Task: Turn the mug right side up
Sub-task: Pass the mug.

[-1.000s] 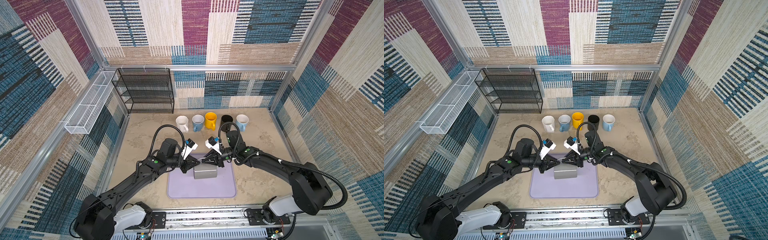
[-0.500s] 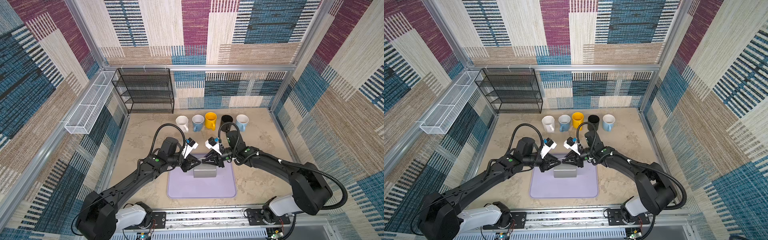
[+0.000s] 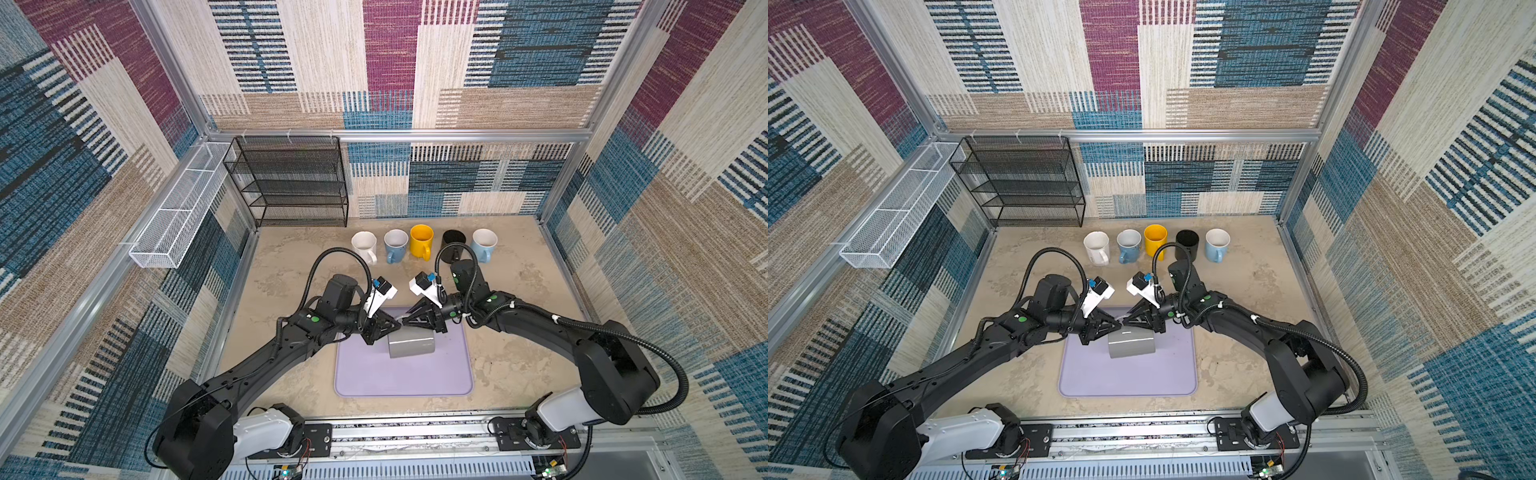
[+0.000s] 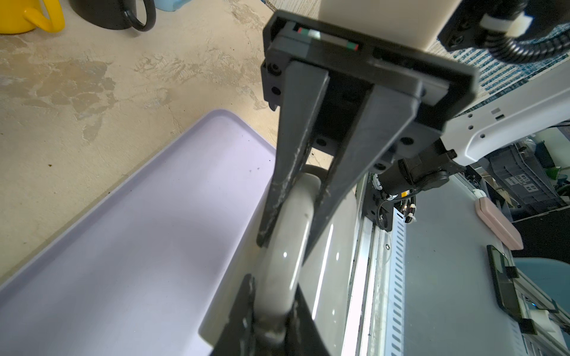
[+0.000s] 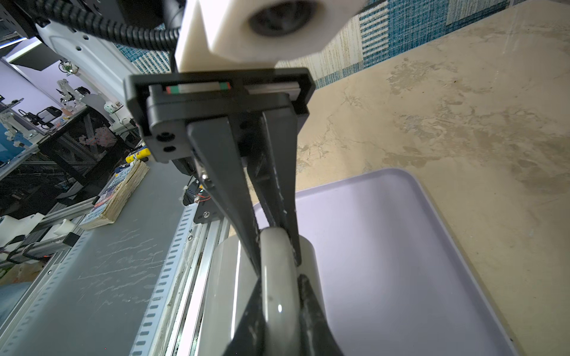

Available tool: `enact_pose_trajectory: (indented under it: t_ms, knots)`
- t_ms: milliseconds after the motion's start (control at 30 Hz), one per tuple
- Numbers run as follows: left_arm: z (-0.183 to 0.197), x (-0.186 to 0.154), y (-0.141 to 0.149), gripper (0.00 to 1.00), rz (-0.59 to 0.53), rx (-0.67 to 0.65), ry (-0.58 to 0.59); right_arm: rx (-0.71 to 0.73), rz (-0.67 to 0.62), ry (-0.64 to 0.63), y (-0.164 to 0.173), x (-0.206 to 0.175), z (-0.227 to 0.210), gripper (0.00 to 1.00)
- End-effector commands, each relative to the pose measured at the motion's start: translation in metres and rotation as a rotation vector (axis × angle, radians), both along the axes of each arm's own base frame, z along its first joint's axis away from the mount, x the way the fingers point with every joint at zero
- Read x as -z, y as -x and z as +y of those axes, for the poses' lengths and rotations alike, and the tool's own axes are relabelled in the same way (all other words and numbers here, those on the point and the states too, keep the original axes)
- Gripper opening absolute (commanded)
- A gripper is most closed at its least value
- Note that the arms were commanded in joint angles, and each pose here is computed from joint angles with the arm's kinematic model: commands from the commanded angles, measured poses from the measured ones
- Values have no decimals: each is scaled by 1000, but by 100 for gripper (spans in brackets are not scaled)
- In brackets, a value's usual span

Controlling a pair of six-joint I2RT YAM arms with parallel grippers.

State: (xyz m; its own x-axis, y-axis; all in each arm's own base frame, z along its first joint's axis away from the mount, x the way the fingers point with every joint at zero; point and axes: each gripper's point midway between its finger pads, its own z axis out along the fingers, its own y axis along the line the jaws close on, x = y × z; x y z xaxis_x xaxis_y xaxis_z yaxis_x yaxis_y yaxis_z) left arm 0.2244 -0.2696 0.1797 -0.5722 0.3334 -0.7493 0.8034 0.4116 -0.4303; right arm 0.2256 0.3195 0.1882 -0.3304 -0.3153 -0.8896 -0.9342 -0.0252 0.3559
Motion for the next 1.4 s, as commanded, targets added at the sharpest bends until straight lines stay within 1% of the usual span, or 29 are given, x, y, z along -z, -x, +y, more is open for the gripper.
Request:
enact_pose_trajectory:
  t_ms: [0,67,233,300,333,600,767,833,1000,1133,1267,1367]
  knots:
    - [-3,-10,-3,5,-18,0,20,-68,-56,-81,6,-19,4,0]
    - [-2,-10,-4,0,-13,-6,12,-57,-60,-74,5,-18,4,0]
    - [0,-12,-7,0,-34,-17,-9,-5,-67,-34,0,-10,1,0]
    - [2,-12,-8,0,-44,-18,-20,15,-71,-19,-2,-7,0,6]
    - [2,-12,-7,0,-49,-12,-26,27,-71,-11,-3,-5,-1,10]
    - [7,-18,-5,0,-100,59,-120,47,-61,16,-5,0,-3,31]
    - [13,-21,-5,0,-122,91,-185,61,-69,31,-6,1,-4,33]
    - [14,-20,-3,0,-110,110,-208,71,-81,38,-8,1,-5,37]
    - [14,-17,-1,0,-90,136,-236,103,-112,75,-16,5,-6,39]
    - [13,-18,1,0,-86,149,-234,92,-138,74,-20,3,-4,42]
    - [11,-23,4,0,-96,160,-221,57,-118,83,-19,7,-1,43]
    - [10,-24,8,0,-86,176,-213,27,-112,64,-15,6,1,44]
